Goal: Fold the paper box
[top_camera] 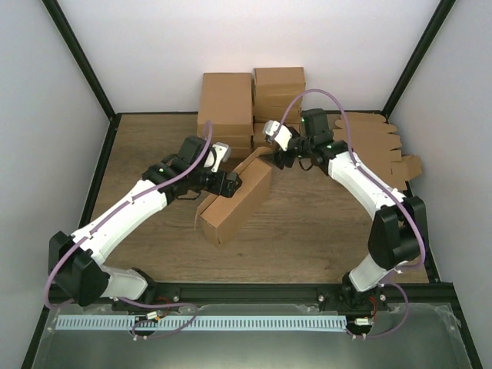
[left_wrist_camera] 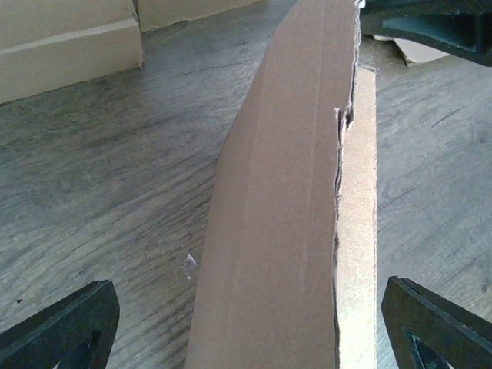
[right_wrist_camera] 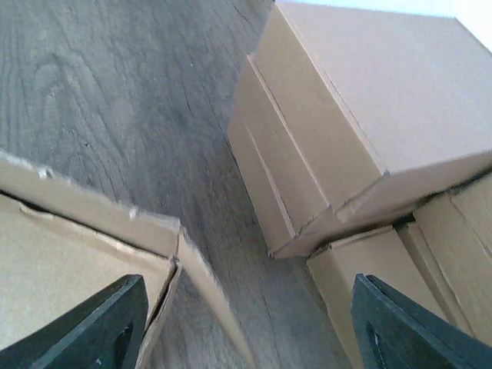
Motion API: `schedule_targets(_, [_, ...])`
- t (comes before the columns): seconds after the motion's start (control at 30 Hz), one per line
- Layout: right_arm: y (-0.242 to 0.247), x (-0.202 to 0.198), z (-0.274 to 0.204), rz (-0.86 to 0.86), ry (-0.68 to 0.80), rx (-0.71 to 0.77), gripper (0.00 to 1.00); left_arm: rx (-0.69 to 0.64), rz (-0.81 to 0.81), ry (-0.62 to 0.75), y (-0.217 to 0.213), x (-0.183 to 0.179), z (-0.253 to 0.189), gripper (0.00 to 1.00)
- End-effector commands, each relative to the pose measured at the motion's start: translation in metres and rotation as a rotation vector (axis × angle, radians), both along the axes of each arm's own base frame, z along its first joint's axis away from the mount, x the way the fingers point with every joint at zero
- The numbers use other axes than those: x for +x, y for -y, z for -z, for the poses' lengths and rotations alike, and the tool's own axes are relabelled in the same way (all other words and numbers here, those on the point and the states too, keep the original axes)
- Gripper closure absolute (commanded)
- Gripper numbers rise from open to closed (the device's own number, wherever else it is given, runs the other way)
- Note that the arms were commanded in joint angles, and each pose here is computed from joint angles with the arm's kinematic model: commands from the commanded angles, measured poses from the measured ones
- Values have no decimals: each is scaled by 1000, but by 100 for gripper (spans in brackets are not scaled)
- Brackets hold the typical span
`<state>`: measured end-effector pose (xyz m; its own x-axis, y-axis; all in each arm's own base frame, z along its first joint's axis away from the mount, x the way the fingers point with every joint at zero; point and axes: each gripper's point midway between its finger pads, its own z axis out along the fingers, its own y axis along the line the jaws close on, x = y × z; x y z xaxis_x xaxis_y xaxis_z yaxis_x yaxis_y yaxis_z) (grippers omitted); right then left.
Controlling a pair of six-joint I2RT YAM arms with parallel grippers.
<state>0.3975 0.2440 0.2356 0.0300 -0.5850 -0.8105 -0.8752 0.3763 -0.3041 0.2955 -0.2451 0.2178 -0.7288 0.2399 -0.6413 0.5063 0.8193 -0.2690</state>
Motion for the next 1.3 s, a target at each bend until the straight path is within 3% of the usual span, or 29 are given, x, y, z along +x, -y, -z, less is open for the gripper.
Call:
schedule_targets(0.0, [-13, 4, -20, -101, 52, 5, 26, -30, 41, 16, 10, 0, -8, 4])
schedule_targets(0.2, [-10, 10, -14, -74, 22, -20, 35, -32, 56, 28, 11, 0, -10, 4])
schedule_targets(0.4, [-9, -3, -14, -88, -15, -6, 53, -34, 70, 35, 14, 1, -10, 4])
schedule_targets(0.53, [-6, -9, -18, -57, -47, 17, 73, -32, 79, 46, 14, 2, -13, 4])
schedule_targets(0.7, [-6, -17, -29, -36, -72, 51, 80, -45, 88, 62, 16, 1, -22, 4])
schedule_targets(0.83, [-10, -22, -30, -11, -95, 42, 92, -54, 96, 63, 19, 2, -24, 4])
schedule_targets(0.97, [-10, -23, -31, 38, -120, 42, 98, -45, 97, 56, 18, 2, -20, 4])
schedule_targets(1.27, [-18, -36, -30, 102, -255, 80, 99, -35, 116, 56, 19, 2, -20, 2])
